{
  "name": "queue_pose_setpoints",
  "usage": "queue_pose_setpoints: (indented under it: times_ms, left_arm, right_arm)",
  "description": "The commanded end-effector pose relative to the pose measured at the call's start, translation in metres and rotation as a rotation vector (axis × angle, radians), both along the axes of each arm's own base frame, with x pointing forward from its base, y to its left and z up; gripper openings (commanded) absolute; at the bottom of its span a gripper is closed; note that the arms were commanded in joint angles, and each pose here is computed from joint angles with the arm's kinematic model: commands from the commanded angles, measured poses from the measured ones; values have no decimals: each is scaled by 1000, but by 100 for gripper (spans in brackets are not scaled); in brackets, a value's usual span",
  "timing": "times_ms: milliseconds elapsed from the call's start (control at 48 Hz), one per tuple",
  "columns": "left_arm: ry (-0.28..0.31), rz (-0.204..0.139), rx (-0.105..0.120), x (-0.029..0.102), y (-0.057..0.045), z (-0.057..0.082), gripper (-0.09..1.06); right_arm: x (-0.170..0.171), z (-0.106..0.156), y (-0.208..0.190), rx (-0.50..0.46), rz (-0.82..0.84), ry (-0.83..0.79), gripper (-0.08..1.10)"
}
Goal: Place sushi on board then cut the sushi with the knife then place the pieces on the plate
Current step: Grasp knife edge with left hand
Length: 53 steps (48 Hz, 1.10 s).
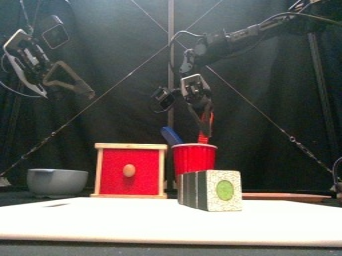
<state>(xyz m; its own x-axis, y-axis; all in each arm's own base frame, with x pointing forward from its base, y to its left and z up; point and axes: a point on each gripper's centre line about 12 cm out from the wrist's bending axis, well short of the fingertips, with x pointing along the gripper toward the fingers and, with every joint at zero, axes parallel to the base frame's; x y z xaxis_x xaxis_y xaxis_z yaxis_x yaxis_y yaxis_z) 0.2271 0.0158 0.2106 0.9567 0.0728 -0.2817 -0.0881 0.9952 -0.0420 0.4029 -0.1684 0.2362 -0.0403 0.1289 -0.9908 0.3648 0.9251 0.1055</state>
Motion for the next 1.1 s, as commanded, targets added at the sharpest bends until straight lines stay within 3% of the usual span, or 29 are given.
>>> queue_pose_setpoints:
  times_ms: [21, 479, 1104]
  left_arm:
    - [-16, 5, -3, 2, 1, 5, -2]
    - [-32, 19, -26, 3, 2, 9, -2]
    - [-142, 17, -16, -3, 2, 36, -2]
  right_arm:
    - [-2, 24, 0, -19, 0, -49, 23]
    - [-24, 93, 3, -84, -10, -171, 24]
    - [-93, 175, 41, -230, 9, -408, 24]
